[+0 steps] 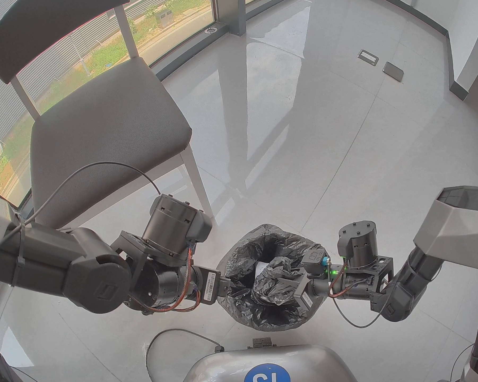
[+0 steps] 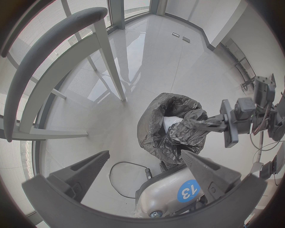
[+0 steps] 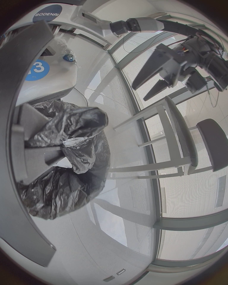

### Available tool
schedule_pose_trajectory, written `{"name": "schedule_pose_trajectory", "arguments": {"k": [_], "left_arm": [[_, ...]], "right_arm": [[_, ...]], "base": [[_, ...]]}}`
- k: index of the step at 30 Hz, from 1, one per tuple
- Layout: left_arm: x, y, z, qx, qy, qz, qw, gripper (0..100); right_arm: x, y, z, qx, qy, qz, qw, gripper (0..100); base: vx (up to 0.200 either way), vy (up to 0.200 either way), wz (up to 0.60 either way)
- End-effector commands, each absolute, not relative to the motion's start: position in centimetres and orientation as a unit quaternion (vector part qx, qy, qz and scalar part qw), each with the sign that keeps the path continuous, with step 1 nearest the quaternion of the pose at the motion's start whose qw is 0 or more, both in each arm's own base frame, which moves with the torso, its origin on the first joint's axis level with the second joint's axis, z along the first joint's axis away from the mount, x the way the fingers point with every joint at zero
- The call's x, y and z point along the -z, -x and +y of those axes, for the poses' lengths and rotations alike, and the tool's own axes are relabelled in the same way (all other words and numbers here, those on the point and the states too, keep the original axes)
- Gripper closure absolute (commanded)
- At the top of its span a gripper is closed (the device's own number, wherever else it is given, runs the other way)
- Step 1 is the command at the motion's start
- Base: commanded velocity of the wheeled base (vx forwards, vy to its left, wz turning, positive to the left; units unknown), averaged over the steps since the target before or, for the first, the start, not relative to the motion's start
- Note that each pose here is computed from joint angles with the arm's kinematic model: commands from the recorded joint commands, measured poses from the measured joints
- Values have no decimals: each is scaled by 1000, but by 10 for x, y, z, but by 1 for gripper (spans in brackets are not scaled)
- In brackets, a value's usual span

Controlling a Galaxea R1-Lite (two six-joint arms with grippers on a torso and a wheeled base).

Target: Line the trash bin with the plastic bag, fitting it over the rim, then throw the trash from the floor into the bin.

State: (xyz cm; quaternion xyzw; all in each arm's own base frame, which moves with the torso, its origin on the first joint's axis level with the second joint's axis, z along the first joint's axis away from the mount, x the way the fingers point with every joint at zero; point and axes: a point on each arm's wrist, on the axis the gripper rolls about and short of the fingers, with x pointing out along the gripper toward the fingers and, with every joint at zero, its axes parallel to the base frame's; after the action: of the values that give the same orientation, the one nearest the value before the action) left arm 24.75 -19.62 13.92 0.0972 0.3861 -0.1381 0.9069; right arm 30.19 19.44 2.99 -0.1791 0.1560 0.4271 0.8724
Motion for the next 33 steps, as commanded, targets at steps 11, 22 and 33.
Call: {"name": "schedule_pose_trajectory", "arguments": {"k": [11, 22, 33], "left_arm": [[-146, -244, -195, 143, -96, 377, 910, 0], [-148, -241, -193, 146, -95, 375, 910, 0], [-149, -240, -193, 146, -95, 374, 911, 0]], "right_arm": [[17, -321, 208, -434, 179, 173, 866, 100], [25, -328, 209, -431, 179, 174, 867, 100], [27, -332, 206, -426, 177, 174, 870, 0]], "base": [[0, 0, 0], [0, 0, 0], [0, 0, 0]]}}
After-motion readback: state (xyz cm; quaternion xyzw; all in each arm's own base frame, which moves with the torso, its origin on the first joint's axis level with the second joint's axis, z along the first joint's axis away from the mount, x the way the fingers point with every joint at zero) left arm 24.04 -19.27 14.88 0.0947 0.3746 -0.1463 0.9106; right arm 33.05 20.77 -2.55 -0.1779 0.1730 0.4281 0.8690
